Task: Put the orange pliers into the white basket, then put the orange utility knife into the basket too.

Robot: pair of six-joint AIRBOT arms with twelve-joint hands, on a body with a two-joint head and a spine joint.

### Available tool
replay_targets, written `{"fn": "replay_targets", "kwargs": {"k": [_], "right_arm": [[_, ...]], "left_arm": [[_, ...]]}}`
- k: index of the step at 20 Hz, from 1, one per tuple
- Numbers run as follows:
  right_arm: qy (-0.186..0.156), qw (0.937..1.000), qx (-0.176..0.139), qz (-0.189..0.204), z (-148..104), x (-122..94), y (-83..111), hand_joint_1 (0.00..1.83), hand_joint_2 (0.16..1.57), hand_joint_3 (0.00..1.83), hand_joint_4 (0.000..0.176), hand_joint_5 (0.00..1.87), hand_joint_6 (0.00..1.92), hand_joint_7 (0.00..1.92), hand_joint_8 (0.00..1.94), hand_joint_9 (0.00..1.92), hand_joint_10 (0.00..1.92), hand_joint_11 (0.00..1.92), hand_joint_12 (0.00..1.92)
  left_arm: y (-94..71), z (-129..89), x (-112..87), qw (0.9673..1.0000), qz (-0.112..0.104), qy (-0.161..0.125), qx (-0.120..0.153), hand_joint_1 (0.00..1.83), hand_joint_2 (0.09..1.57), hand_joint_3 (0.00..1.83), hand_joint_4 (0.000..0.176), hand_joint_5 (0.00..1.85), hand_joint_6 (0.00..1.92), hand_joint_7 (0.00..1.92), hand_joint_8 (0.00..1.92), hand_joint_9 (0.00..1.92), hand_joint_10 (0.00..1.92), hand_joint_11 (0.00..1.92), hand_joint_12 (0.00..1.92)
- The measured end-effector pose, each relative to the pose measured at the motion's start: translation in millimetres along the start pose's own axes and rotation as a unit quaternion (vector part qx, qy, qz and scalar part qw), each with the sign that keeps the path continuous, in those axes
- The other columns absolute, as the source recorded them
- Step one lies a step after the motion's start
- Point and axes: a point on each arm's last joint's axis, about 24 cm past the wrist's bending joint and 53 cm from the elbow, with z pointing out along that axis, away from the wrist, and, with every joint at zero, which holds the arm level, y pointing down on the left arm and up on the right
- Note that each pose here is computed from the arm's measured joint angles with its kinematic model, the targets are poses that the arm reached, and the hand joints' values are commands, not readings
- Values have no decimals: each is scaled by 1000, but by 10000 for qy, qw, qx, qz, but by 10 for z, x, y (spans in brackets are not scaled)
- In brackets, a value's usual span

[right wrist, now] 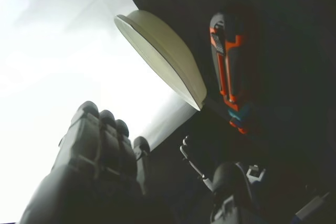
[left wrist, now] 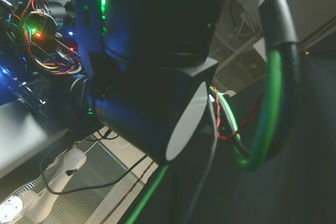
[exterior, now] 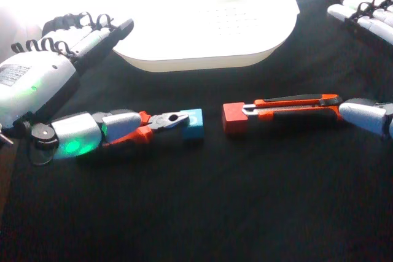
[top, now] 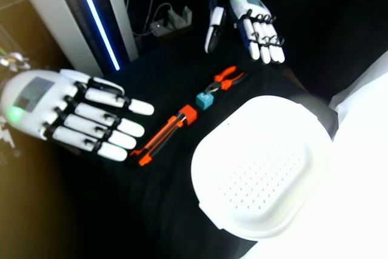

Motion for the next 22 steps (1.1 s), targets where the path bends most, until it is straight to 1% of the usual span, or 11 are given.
{"fn": "replay_targets", "kwargs": {"k": [3, 5, 7, 10, 12, 13, 14, 16, 18, 20, 22], "right_arm": [[10, 10000, -1, -1, 0, 6, 1, 449, 1194, 8, 33, 0, 0, 0, 0, 0, 0, 0, 0], [10, 10000, 0, 1, 1, 7, 1, 432, 1200, 8, 42, 0, 0, 0, 0, 0, 0, 0, 0], [14, 10000, 1, 3, 1, 10, 0, 422, 1206, 8, 41, 0, 0, 0, 0, 0, 0, 0, 0], [34, 10000, 4, 22, 5, 33, 1, 420, 1201, 3, 41, 0, 0, 0, 0, 0, 0, 0, 0], [53, 10000, 8, 25, 6, 45, 0, 457, 1196, 0, 45, 0, 0, 0, 0, 0, 0, 0, 0], [49, 10000, 11, 32, 7, 46, -1, 450, 1193, 0, 51, 0, 0, 0, 0, 0, 0, 0, 0], [54, 10000, 11, 33, 7, 50, -1, 441, 1190, 0, 56, 0, 0, 0, 0, 0, 0, 0, 0], [60, 10000, 10, 35, 8, 55, 0, 403, 1198, 2, 30, 0, 0, 0, 0, 0, 0, 0, 0], [63, 10000, 26, 62, 11, 67, -5, 358, 1202, 4, 40, 0, 0, 0, 0, 0, 0, 0, 0], [94, 9999, 11, 49, 11, 84, 2, 360, 1201, 2, 44, 0, 0, 0, 0, 0, 0, 0, 0], [89, 9999, 20, 55, 11, 82, -2, 378, 1197, 0, 40, 0, 0, 0, 0, 0, 0, 0, 0]], "left_arm": [[-10, -3, 15, 10000, -15, 23, 4, 494, 1168, 0, 92, 0, 0, 0, 0, 0, 0, 0, 298], [-26, -15, 57, 10000, -51, 62, 17, 546, 1156, 0, 90, 0, 0, 0, 0, 0, 0, 0, 530], [-30, -40, 127, 9998, -118, 157, 12, 539, 1142, 0, 94, 0, 0, 0, 0, 0, 0, 0, 511], [-34, -111, 266, 9991, -259, 341, -20, 546, 1141, 0, 60, 0, 0, 33, 0, 48, 16, 0, 809], [-27, -157, 407, 9981, -351, 499, -69, 518, 1131, 1, 51, 0, 0, 52, 0, 40, 6, 0, 345], [-22, -154, 474, 9975, -415, 564, -98, 513, 1140, 1, 60, 6, 1, 85, 6, 70, 17, 0, 382], [-15, -145, 519, 9972, -432, 600, -102, 529, 1142, 0, 56, 26, 4, 102, 6, 88, 22, 0, 496], [53, -131, 658, 9956, -491, 767, -218, 646, 1140, 0, 57, 89, 11, 148, 9, 144, 55, 0, 917], [141, -112, 781, 9938, -535, 911, -361, 748, 1129, 0, 40, 146, 12, 193, 12, 171, 112, 0, 1129], [189, -64, 804, 9931, -578, 919, -434, 798, 1168, 2, 35, 240, 8, 248, 7, 14, 654, 0, 1276], [216, -22, 819, 9929, -607, 907, -481, 825, 1184, 2, 17, 320, 28, 307, 29, 0, 831, 0, 1473]]}}
